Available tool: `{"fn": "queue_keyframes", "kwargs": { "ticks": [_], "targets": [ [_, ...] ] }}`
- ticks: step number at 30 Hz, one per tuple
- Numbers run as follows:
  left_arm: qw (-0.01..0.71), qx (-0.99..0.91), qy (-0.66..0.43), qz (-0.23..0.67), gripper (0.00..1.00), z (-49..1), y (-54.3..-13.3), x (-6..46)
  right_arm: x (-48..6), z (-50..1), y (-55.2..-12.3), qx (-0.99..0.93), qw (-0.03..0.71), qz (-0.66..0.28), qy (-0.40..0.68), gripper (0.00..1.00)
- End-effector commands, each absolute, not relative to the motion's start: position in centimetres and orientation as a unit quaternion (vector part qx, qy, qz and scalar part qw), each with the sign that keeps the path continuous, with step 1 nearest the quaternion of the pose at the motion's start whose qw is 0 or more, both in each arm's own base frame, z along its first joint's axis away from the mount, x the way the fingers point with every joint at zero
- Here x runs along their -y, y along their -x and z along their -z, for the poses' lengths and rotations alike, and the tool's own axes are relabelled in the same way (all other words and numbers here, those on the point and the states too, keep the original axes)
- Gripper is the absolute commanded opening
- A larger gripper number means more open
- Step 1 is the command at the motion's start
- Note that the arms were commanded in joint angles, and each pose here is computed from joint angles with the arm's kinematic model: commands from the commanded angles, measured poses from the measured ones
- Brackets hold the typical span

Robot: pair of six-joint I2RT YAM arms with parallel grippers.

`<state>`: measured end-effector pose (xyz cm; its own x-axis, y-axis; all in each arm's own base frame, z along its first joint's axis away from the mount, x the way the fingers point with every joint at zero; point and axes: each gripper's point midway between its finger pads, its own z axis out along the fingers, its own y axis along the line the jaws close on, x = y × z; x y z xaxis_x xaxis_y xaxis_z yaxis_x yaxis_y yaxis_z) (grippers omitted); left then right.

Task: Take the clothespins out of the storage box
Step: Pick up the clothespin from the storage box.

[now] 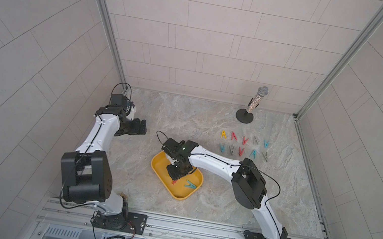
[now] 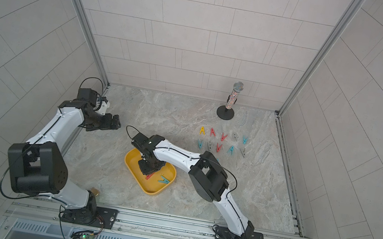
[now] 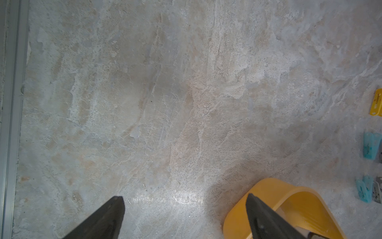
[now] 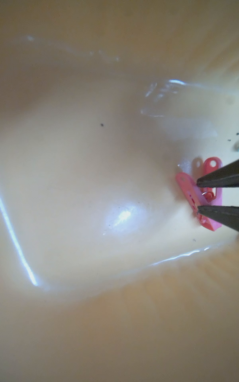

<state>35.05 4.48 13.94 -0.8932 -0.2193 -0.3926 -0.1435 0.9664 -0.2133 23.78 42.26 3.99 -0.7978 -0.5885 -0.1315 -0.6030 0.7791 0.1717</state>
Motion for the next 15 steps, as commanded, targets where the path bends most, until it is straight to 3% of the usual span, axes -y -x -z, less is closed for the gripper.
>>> {"fn": "queue_keyframes", "kwargs": {
  "ticks": [1,9,15],
  "targets": [
    [0.21,-0.969,0.093,0.088,1.0,-14.1,-34.4,-4.5,-42.0,-4.3,-24.7,-0.941,0.056,-0.085,0.323,0.2],
    [0.21,-0.969,0.093,0.088,1.0,-14.1,-34.4,-4.5,-42.5,-3.9,-24.8,-0.944,0.053,-0.089,0.314,0.39],
    [0.209,-0.969,0.093,0.09,1.0,-14.0,-34.4,-4.5,-43.2,-4.1,-24.4,-0.944,0.049,-0.098,0.312,0.4]
  ]
}}
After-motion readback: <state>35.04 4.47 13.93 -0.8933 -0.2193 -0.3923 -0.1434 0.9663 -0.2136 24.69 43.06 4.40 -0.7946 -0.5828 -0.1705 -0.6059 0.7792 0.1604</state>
